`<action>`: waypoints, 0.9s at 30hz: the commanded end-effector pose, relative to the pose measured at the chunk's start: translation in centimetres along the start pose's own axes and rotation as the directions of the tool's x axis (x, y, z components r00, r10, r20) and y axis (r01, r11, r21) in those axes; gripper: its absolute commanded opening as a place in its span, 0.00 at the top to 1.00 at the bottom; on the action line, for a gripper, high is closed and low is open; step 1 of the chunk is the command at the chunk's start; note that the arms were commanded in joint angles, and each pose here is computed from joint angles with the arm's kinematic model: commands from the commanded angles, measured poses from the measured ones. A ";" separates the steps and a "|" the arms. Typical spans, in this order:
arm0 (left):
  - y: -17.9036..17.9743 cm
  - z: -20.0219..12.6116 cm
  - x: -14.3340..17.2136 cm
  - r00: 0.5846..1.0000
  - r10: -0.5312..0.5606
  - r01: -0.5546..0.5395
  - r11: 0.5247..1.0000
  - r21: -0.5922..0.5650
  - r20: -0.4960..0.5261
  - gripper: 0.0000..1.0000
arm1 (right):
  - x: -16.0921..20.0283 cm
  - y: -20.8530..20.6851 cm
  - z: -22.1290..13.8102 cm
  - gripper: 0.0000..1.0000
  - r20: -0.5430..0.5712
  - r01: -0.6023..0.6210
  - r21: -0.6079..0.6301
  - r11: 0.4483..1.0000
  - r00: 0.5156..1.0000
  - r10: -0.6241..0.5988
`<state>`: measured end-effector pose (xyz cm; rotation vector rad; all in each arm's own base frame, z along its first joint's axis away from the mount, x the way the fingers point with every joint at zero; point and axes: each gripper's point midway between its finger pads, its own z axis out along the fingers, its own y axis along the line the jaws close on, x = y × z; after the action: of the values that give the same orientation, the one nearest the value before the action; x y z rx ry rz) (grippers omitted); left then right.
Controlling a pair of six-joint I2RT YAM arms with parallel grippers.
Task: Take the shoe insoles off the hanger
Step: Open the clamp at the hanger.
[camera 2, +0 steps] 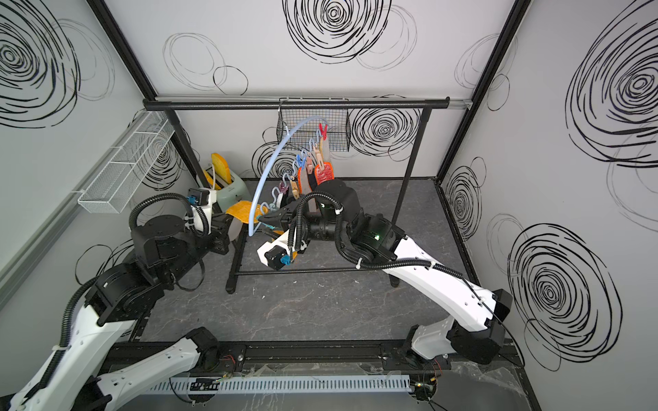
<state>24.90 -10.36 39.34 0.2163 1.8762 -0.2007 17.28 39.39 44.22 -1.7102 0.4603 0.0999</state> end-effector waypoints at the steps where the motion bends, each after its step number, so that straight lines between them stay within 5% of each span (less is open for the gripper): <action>1: 0.0 0.0 -0.5 1.000 0.005 -0.005 1.000 0.003 0.022 0.87 | -0.5 -0.4 -0.4 0.73 -0.005 0.028 0.005 1.000 1.000 -0.028; 9: 0.1 -0.1 -0.2 1.000 0.004 -0.004 1.000 0.003 0.013 0.87 | -0.2 -0.2 -0.1 0.86 -0.008 0.030 0.003 1.000 1.000 -0.030; 16: 0.5 0.2 1.1 1.000 -0.006 0.006 1.000 -0.009 -0.011 0.86 | -0.3 -0.3 -0.2 0.87 -0.003 0.029 0.008 1.000 1.000 -0.029; 27: 1.2 2.0 8.0 0.982 -0.121 0.115 0.992 -0.053 -0.143 0.88 | -0.4 -0.3 -0.3 0.87 0.003 0.021 0.011 1.000 1.000 -0.021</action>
<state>24.59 -9.28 31.77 0.1565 2.0304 -0.1805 17.38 39.41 44.21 -1.7122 0.4545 0.0773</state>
